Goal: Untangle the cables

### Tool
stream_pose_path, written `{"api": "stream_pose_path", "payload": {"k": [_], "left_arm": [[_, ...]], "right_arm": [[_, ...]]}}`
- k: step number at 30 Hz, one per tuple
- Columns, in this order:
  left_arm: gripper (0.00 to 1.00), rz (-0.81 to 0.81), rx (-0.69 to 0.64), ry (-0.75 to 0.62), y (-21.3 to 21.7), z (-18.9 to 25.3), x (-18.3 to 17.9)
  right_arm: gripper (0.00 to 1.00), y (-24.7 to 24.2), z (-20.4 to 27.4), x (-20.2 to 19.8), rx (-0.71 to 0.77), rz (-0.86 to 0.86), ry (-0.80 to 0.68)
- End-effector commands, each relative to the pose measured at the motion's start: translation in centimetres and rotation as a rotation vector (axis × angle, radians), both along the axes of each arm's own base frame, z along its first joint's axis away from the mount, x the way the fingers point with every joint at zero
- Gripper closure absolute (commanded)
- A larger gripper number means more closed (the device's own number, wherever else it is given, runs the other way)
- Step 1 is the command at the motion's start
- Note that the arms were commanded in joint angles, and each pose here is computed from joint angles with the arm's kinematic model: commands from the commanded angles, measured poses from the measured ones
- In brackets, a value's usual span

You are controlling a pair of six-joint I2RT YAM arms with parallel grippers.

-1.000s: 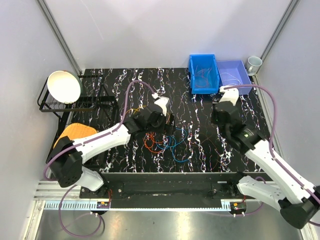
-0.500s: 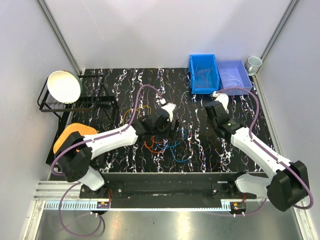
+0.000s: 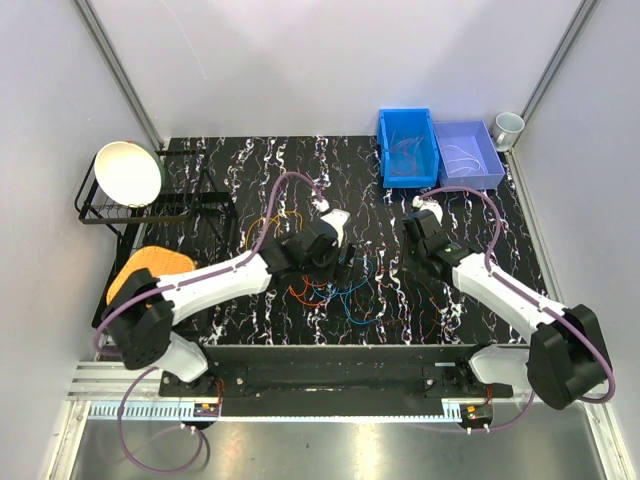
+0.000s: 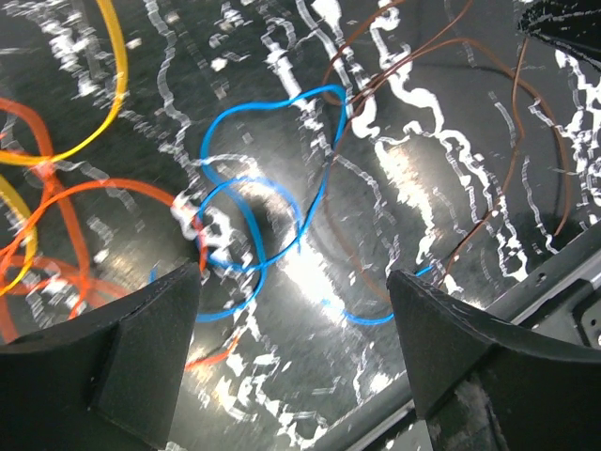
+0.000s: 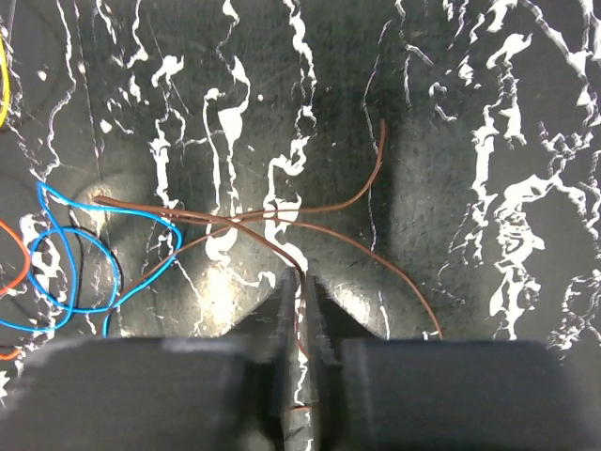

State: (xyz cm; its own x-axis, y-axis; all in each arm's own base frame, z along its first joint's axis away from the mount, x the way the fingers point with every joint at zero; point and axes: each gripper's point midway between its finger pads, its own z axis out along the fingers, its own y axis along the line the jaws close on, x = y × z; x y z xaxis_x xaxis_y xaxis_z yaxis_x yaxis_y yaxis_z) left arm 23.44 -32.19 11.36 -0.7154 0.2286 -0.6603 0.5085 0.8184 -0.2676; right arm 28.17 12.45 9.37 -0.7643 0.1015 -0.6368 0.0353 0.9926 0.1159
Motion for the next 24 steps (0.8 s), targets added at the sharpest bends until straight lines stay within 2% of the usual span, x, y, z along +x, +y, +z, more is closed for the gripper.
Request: {"api": "stream_pose_path", "payload": {"k": [1,7,11,17,24], "left_arm": [[0.17,0.079,0.018,-0.078,2.7,4.4,0.1],[0.16,0.147,0.125,-0.127,8.1,7.4,-1.2],[0.13,0.208,0.211,-0.166,12.1,8.4,-1.9],[0.11,0.254,0.240,-0.206,16.1,8.1,-3.3],[0.09,0.295,0.205,-0.244,17.6,7.8,-3.7]], "right_arm": [[0.78,0.7,-0.8,-0.2,0.029,0.014,0.037],[0.36,0.1,0.1,0.8,-0.023,-0.008,0.019],[0.26,-0.2,-0.1,0.9,-0.050,-0.010,0.033],[0.21,-1.4,-2.0,0.5,-0.107,-0.032,0.086],[0.21,-2.3,-3.8,1.8,-0.108,-0.087,0.154]]}}
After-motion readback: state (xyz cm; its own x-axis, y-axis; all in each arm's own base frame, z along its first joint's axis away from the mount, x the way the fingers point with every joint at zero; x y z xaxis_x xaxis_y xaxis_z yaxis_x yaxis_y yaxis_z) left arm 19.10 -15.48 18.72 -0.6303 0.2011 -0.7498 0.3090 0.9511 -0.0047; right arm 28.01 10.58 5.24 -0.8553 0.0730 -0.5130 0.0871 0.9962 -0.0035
